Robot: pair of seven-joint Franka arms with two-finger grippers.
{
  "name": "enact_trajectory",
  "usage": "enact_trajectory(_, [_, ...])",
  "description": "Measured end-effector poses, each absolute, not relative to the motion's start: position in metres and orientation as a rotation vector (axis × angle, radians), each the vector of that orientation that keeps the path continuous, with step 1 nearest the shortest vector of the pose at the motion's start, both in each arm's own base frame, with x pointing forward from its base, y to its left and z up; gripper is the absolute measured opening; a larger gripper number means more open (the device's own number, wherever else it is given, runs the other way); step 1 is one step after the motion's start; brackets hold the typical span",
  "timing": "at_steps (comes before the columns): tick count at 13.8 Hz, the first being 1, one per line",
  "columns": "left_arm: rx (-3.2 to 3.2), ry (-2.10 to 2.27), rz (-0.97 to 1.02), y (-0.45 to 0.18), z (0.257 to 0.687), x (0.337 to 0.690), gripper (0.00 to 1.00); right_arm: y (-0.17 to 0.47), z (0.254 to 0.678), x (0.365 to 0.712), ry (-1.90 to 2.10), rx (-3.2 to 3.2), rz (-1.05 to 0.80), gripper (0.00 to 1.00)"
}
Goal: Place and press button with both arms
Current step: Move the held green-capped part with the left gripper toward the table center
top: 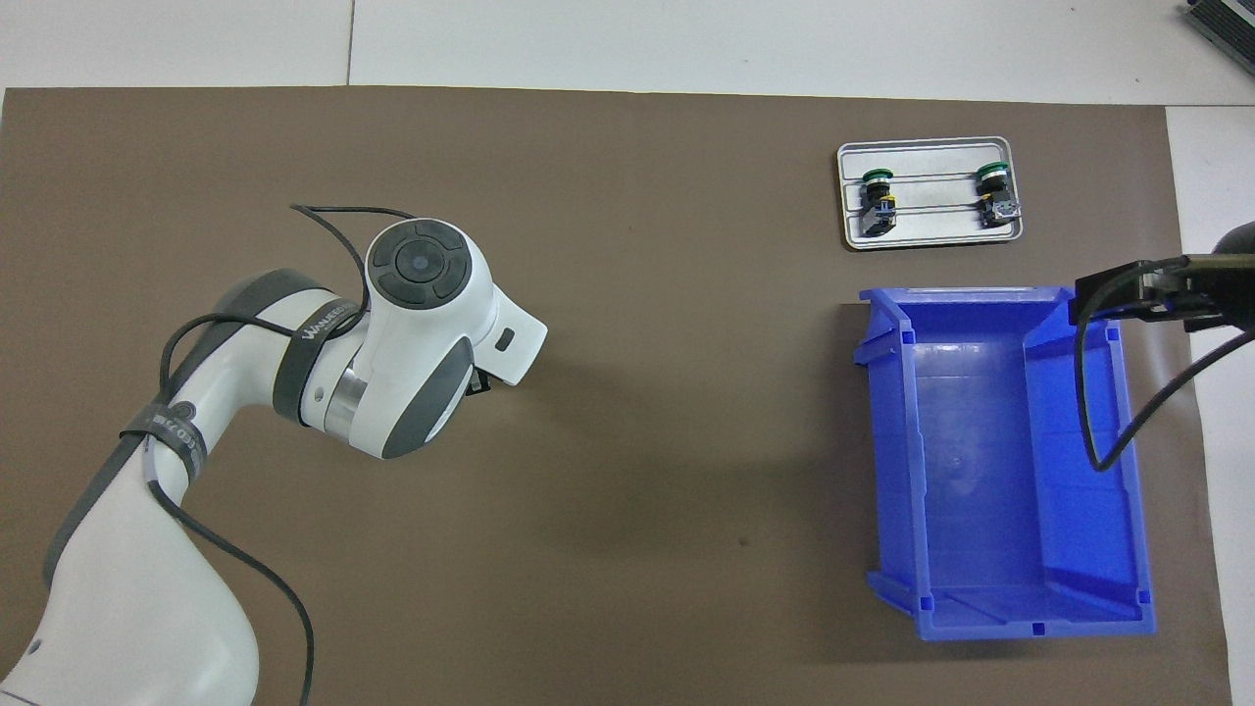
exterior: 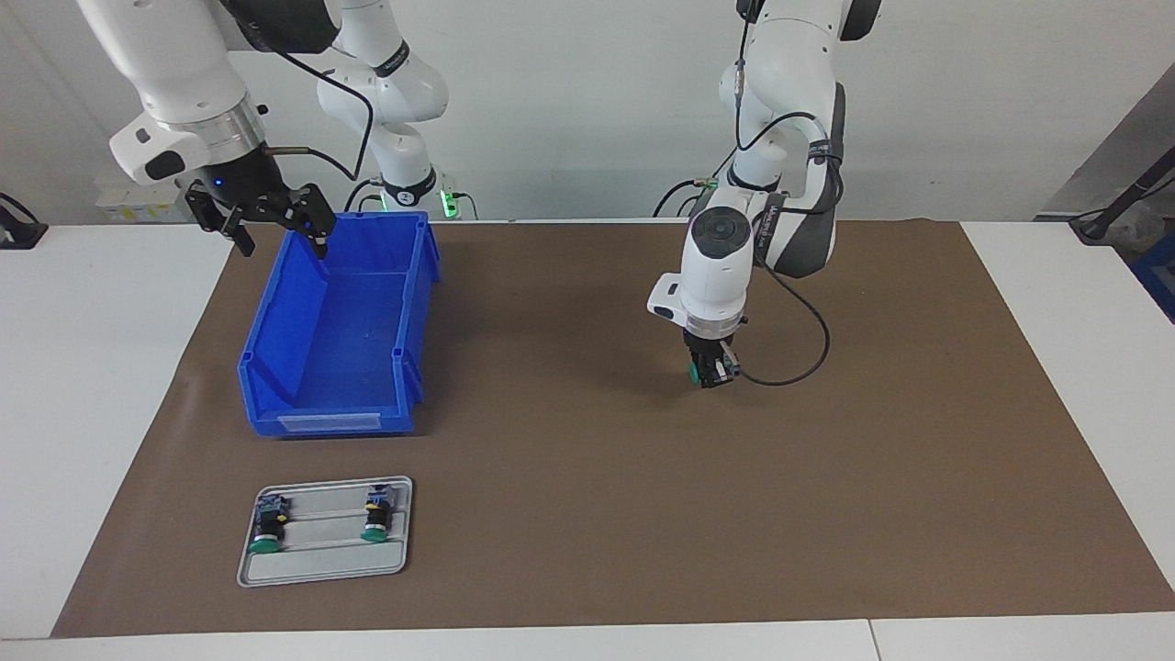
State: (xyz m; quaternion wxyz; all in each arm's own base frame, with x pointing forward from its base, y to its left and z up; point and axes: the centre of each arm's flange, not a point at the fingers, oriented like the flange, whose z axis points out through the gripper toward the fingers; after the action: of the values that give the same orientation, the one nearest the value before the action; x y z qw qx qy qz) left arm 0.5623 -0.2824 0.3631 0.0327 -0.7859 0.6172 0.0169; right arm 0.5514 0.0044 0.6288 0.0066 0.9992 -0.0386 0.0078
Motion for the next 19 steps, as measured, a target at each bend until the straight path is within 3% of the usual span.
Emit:
enact_trajectory(5, [-2.751,1.851,-0.144,-0.254,0.390,0.591,0.33,0.004,0.629,0.551,-0.122,3.126,0.024,1.00])
enact_trajectory(11, [-3.056,1.861,-0.443,-0.196,0.386,0.612,0.33,0.004,0.629,0.551,-0.123,3.126,0.024,1.00])
enact_trajectory(13, [-3.110,1.890,-0.590,-0.181,0.378,0.610,0.33,0.004,0.629,0.551,-0.123,3.126,0.024,1.00])
enact_trajectory(15, [-3.137,1.888,-0.862,-0.166,0.363,0.600,0.33,0.004,0.629,0.551,-0.123,3.126,0.024,1.00])
enact_trajectory(19, [-3.130,1.818,-1.240,-0.149,0.326,0.561,0.33,0.004,0.629,0.551,-0.123,3.126,0.024,1.00])
